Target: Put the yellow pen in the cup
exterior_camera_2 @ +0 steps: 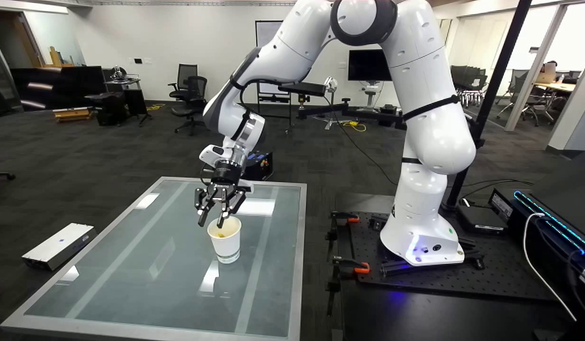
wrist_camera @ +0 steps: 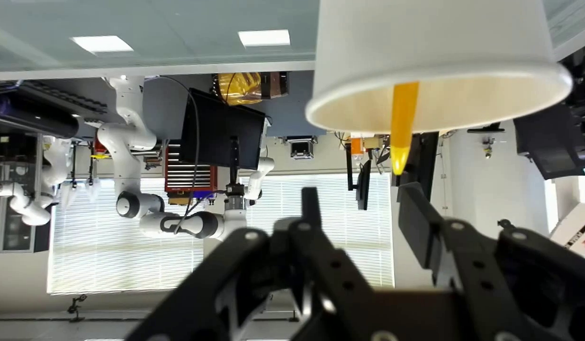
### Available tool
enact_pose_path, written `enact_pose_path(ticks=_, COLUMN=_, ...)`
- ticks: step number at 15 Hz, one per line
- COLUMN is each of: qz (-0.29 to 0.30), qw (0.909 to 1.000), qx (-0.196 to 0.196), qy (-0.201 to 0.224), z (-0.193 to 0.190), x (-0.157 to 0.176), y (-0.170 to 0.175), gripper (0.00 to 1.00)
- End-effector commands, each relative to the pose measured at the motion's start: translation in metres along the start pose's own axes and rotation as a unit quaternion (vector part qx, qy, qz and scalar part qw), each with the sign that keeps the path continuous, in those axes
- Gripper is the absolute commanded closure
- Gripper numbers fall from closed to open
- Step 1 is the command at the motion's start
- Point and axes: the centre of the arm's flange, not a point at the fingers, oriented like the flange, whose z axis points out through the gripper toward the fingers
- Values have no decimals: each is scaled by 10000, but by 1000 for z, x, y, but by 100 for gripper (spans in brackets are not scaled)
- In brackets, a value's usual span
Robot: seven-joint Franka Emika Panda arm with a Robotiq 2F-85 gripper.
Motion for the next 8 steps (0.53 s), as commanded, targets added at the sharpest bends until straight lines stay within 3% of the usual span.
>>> enact_pose_path(ticks=1, qz=-177, qw=9998, qx=-102, qy=84, z=-4, x=0, y=5, gripper=18)
enact_pose_path(ticks=3, qz=-233, qw=9997, qx=-99, qy=57, z=-5, x=5, y=3, gripper=3)
enact_pose_path(ticks=8, qz=-378, qw=9992, qx=-59, qy=-86, z=-8, x=24, y=-3, gripper=0)
